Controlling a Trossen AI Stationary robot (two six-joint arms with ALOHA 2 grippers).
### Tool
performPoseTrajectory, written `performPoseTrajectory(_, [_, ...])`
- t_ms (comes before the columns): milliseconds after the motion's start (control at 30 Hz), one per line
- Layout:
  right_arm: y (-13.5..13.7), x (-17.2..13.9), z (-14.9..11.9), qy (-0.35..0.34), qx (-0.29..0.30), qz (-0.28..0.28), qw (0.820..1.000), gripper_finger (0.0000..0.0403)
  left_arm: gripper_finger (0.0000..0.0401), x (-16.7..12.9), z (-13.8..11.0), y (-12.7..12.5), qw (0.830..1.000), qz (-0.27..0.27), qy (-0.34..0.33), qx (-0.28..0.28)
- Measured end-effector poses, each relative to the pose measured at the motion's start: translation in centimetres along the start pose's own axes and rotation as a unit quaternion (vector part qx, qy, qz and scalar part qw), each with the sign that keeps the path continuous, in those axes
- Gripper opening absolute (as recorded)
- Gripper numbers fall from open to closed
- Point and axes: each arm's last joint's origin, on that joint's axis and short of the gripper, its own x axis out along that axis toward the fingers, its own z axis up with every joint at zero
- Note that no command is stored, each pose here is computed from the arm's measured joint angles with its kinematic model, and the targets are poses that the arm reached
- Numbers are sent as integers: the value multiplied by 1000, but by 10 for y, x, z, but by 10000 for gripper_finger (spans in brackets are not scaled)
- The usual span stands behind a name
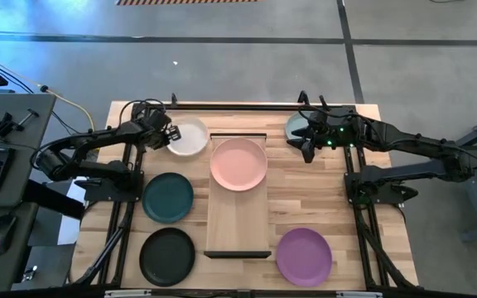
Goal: Place and stack plates onto a shelf
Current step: Put the white plate on the shelf
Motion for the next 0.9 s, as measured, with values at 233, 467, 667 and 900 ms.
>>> performPoseTrajectory(233, [0, 0, 0, 0, 8, 0, 1000, 193, 2, -20, 9, -6, 998, -52, -22, 6])
performPoseTrajectory(467, [0, 0, 0, 2, 8, 4, 1000, 193, 1, -77, 43, -20, 982, -147, -114, -23])
performPoseTrajectory(667, [0, 0, 0, 3, 6, 7, 1000, 193, 1, -140, 71, -39, 962, -207, -176, 9])
performPoseTrajectory(900, [0, 0, 0, 2, -8, 4, 1000, 193, 1, -184, 72, -78, 947, -283, -113, 105])
